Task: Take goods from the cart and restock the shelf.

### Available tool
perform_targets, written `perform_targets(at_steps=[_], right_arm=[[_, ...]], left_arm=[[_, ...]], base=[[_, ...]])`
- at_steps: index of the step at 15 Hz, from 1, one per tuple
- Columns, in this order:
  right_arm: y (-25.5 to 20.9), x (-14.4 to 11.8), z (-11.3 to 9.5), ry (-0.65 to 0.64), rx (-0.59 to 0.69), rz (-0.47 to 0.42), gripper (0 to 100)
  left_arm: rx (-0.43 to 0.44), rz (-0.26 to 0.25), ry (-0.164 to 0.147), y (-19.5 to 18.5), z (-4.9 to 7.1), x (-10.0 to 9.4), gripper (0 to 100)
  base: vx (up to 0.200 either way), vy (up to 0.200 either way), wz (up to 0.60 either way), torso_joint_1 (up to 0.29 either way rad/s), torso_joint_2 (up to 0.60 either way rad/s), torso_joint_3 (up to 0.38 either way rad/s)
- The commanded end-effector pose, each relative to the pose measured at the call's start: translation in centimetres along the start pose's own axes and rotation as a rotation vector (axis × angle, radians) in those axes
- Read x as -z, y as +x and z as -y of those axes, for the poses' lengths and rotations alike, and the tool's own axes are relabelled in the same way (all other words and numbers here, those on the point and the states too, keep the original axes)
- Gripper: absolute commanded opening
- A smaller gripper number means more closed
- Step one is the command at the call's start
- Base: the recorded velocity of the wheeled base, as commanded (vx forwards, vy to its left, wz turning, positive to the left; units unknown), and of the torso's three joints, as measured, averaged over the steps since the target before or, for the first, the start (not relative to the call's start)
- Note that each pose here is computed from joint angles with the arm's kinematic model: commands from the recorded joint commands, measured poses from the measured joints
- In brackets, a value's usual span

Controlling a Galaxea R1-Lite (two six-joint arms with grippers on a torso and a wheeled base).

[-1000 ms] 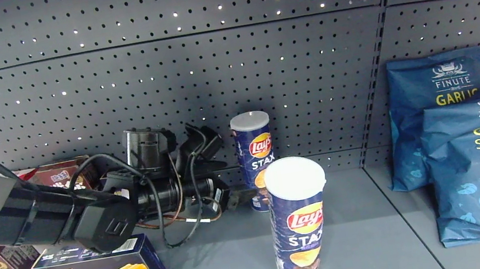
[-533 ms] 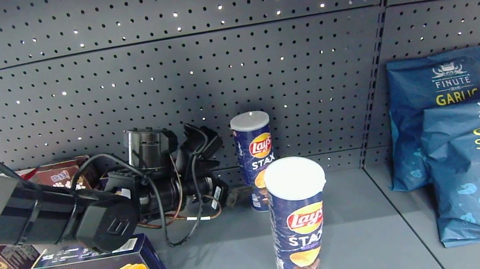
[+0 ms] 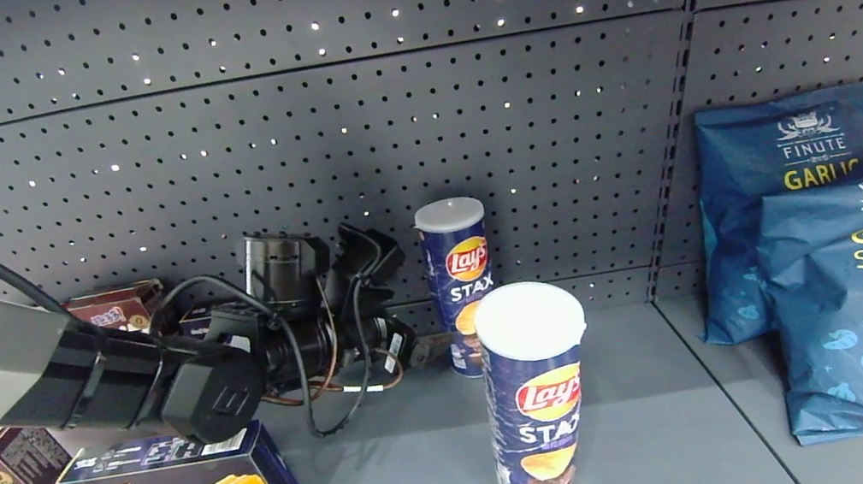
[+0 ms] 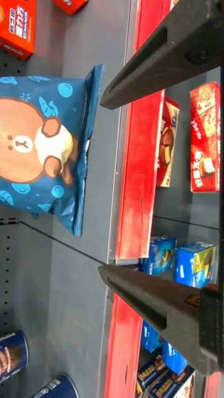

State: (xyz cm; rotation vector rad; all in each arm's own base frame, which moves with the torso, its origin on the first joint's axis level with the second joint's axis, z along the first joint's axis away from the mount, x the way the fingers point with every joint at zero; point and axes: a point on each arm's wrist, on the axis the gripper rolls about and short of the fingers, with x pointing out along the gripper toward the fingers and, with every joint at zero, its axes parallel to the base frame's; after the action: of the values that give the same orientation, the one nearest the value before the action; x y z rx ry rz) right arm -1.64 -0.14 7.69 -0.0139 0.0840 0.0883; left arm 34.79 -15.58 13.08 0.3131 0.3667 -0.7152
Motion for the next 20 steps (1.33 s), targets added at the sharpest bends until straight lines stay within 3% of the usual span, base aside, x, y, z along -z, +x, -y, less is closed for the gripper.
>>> perform_targets(at_steps=[1,6,8,11,20], right_arm=[[0.0,0.0,0.0,0.0,-0.001,-0.001,100],[0.0,0.0,0.0,0.0,-0.001,-0.001,100],[0.0,0.0,0.0,0.0,-0.001,-0.003,100],[0.0,0.0,0.0,0.0,-0.001,-0.001,100],[0.0,0.0,0.0,0.0,-0.001,-0.001,100]], left_arm=[[0.001,-0.005,0.0,0.6,0.0,0.2,100],[0.006,-0.011,0.009,0.6,0.2,0.7,100],[-0.004,0.017,0.017,-0.3,0.2,0.4,100],[-0.015,0.019,0.017,-0.8,0.1,0.4,100],[-0.144,-0.021,0.015,-0.5,-0.1,0.5,100]], base=[[0.0,0.0,0.0,0.0,0.0,0.0],[0.0,0.0,0.0,0.0,0.0,0.0],[0.0,0.0,0.0,0.0,0.0,0.0],[0.0,0.0,0.0,0.0,0.0,0.0],[0.0,0.0,0.0,0.0,0.0,0.0]])
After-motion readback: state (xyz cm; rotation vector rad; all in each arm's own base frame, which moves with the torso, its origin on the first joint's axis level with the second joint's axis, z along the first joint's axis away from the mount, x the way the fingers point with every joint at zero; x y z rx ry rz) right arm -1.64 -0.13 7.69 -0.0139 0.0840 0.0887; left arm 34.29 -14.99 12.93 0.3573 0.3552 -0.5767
